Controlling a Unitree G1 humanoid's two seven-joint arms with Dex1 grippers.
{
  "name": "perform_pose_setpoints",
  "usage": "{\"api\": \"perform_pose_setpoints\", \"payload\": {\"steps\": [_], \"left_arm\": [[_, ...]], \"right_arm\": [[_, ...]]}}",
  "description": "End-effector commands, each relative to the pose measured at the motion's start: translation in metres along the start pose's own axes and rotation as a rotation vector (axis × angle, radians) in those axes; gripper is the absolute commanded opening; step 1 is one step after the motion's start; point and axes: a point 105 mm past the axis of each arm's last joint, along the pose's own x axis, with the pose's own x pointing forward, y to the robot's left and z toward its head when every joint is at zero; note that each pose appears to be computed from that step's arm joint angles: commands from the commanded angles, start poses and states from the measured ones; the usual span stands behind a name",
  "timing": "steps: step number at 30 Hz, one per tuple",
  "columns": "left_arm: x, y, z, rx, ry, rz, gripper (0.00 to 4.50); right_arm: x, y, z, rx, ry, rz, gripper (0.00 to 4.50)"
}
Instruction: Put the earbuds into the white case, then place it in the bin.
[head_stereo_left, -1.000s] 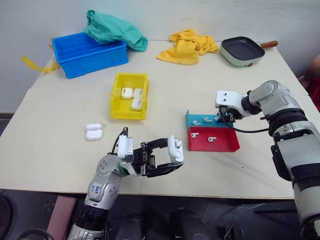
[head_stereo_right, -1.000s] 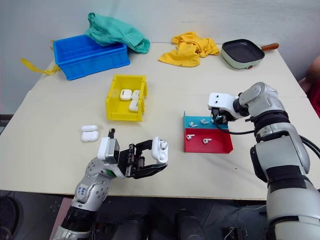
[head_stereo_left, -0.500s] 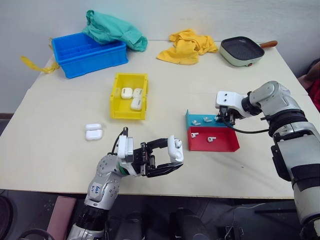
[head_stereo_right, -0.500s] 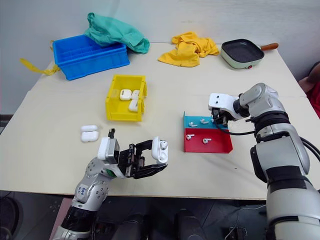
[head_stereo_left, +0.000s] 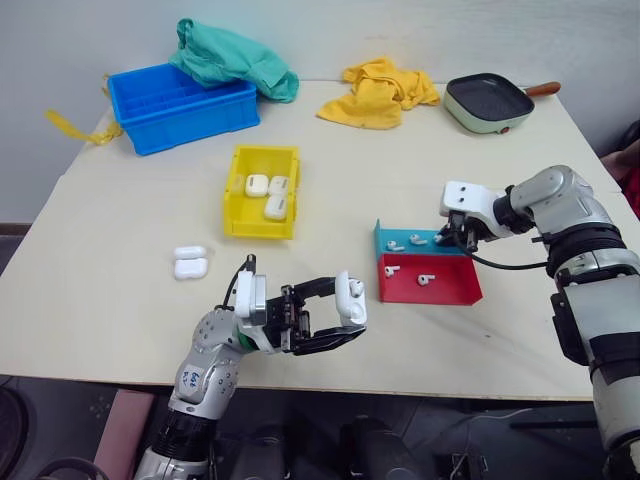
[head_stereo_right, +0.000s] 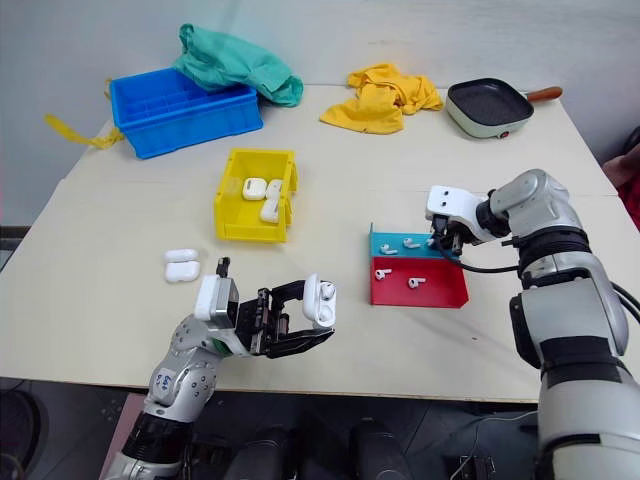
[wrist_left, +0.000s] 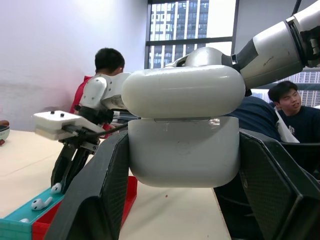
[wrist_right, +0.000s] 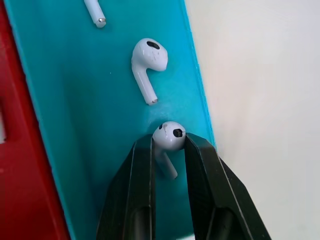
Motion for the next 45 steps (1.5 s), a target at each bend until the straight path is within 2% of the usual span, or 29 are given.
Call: {"api": "perform_pose_setpoints", "payload": {"steps": [1,4,6,10,14,16,22,36,45], "left_arm": [[0.004,0.001,0.009,0.034,-0.022,-0.027,2.78],[0.005,0.003,0.01,0.027,-0.032,-0.04,2.78],[0.008,0.006,0.01,0.019,-0.044,-0.05,2.78],[0.013,0.016,0.015,0.011,-0.075,-0.063,2.78],[0.019,0.023,0.02,0.005,-0.098,-0.075,2.78],[0.021,0.025,0.022,0.002,-0.105,-0.081,2.78],[0.027,0.024,0.021,-0.023,-0.11,-0.105,2.78],[0.034,0.022,0.02,-0.027,-0.121,-0.112,2.78],[0.036,0.022,0.019,-0.015,-0.119,-0.114,2.78]], "right_arm": [[-0.048,-0.01,0.027,-0.019,-0.23,-0.044,0.42],[-0.073,0.001,0.037,0.007,-0.411,-0.006,0.42],[-0.092,0.016,0.052,0.059,-0.621,0.038,0.42],[-0.108,0.065,0.081,0.17,-0.91,0.07,0.42],[-0.113,0.114,0.104,0.345,-1.116,0.123,0.42],[-0.112,0.136,0.114,0.405,-1.172,0.141,0.42],[-0.098,0.18,0.132,0.469,-1.194,0.21,0.42],[-0.078,0.199,0.134,0.484,-1.133,0.301,0.42],[-0.064,0.198,0.129,0.473,-1.109,0.276,0.42]]}}
